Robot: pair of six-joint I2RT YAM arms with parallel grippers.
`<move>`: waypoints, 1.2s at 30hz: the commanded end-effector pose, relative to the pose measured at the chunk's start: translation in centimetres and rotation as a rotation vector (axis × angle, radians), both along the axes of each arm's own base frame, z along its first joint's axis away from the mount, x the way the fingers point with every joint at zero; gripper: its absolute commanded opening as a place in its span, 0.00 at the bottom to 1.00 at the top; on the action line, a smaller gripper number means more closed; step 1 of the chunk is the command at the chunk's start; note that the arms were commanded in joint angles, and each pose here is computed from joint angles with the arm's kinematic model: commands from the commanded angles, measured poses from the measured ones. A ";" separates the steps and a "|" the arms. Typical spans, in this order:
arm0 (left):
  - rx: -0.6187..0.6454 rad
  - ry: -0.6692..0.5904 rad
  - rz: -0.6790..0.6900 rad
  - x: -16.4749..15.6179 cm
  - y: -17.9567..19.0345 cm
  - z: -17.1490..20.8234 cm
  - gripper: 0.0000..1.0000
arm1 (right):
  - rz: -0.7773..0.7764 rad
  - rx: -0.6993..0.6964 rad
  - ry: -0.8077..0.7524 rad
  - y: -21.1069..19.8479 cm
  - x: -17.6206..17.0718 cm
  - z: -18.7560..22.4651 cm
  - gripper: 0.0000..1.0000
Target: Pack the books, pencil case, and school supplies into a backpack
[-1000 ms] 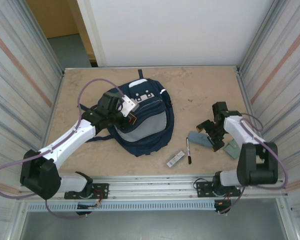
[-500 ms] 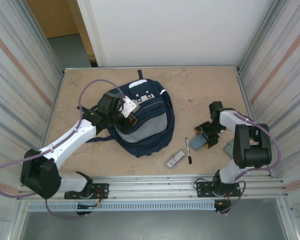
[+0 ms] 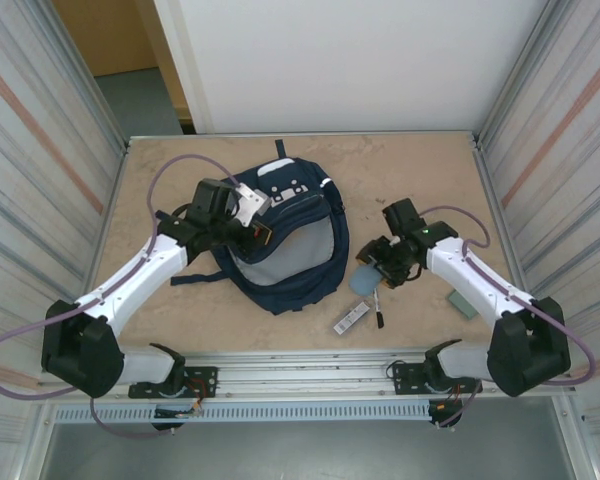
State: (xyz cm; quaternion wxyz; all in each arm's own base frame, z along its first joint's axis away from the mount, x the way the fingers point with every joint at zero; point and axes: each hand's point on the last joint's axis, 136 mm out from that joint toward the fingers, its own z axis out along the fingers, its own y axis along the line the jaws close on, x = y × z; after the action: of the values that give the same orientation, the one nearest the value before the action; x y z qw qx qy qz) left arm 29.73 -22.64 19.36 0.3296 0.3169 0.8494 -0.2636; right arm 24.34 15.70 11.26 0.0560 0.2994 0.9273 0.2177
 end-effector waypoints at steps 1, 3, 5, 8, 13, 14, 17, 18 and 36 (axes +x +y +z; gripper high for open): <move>-0.179 -0.090 -0.071 -0.2 -2.2 6.8 0.00 | -0.036 0.150 -0.061 4.8 1.8 3.4 0.56; -0.188 -0.094 -0.083 0.0 -2.5 7.7 0.00 | -0.009 0.183 -0.089 7.7 3.0 4.5 0.57; -0.195 -0.103 -0.089 0.3 -2.8 8.6 0.00 | 0.015 0.210 -0.092 10.5 4.3 4.8 0.59; -0.200 -0.107 -0.090 0.9 -3.1 9.8 0.00 | 0.038 0.268 -0.073 14.5 6.8 4.0 0.68; -0.199 -0.110 -0.088 1.8 -3.4 10.4 0.00 | 0.033 0.245 0.030 15.4 9.6 0.1 0.86; -0.200 -0.109 -0.086 1.8 -3.4 10.4 0.00 | 0.041 0.241 0.031 15.0 9.4 -0.2 0.88; -0.194 -0.111 -0.084 1.9 -3.3 10.1 0.00 | 0.080 0.203 0.013 13.6 8.0 -0.9 0.91; -0.193 -0.113 -0.081 1.9 -3.3 10.0 0.00 | 0.091 0.192 0.007 13.0 7.4 -1.0 0.91; -0.226 -0.097 -0.098 1.7 -3.7 10.2 0.00 | 0.156 0.312 -0.053 20.4 8.3 -3.9 0.40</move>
State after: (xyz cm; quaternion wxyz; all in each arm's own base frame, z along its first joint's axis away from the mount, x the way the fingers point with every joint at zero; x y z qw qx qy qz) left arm 31.15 -25.28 24.62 0.3253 0.3100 0.8319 -0.3255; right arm 30.57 34.26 6.77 -0.0009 0.2162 0.9160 0.3380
